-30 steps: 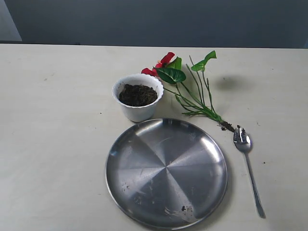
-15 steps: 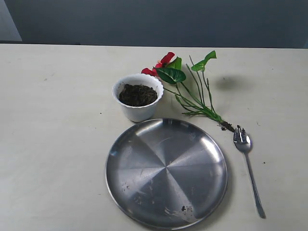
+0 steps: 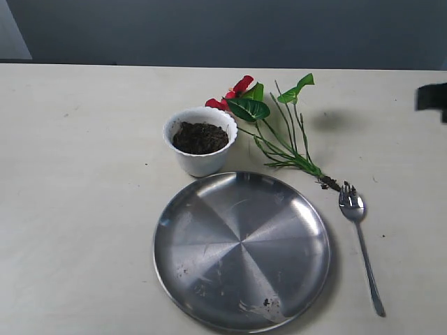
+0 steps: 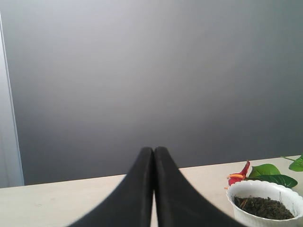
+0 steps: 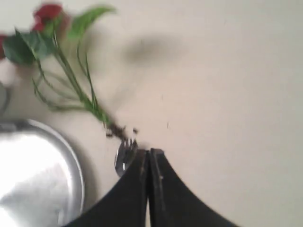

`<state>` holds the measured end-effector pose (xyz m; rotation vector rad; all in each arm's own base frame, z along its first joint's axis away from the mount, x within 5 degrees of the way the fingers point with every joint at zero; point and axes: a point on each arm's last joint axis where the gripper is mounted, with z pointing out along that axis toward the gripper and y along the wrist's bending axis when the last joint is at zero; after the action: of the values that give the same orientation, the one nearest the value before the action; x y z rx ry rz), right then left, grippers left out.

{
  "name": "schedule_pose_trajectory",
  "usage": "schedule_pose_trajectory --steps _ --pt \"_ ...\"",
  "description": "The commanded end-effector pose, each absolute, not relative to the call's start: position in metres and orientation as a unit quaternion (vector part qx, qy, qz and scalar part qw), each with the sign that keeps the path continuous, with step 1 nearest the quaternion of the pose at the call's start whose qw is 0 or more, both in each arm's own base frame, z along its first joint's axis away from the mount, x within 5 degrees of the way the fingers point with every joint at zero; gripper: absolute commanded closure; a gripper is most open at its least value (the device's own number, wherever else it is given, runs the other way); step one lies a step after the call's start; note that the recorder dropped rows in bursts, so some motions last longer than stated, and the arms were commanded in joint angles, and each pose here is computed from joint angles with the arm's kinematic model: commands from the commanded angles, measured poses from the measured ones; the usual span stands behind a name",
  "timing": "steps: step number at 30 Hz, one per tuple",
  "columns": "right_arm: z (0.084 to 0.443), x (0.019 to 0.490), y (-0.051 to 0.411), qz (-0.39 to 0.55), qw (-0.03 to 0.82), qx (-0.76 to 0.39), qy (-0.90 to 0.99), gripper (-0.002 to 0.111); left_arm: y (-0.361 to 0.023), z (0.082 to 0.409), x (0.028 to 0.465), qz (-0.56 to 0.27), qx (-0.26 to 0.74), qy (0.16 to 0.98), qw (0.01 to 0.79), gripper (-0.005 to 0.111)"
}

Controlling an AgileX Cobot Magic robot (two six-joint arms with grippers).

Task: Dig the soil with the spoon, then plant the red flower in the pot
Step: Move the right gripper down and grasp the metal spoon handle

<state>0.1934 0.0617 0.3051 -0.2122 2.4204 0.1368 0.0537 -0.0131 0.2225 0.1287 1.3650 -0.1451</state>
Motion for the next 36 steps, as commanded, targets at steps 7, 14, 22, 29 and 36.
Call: schedule_pose_trajectory --steps 7,14,22,29,36 --pt "0.196 0.242 0.110 -0.010 0.101 -0.176 0.979 0.109 -0.014 0.224 0.053 -0.072 0.061 0.626 0.774 0.106" --pt "0.168 0.247 0.121 -0.017 0.064 -0.190 0.980 0.109 -0.014 0.224 0.053 -0.072 0.061 0.626 0.774 0.106" --pt "0.154 0.249 0.124 -0.014 0.045 -0.181 0.982 0.062 -0.014 0.224 0.053 -0.072 0.061 0.626 0.774 0.106" --pt "0.127 0.244 0.123 -0.006 0.052 -0.179 0.983 0.081 -0.014 0.224 0.053 -0.072 0.061 0.626 0.774 0.106" --pt "0.123 0.243 0.123 0.002 0.066 -0.173 0.983 0.081 -0.014 0.224 0.053 -0.072 0.061 0.626 0.774 0.106"
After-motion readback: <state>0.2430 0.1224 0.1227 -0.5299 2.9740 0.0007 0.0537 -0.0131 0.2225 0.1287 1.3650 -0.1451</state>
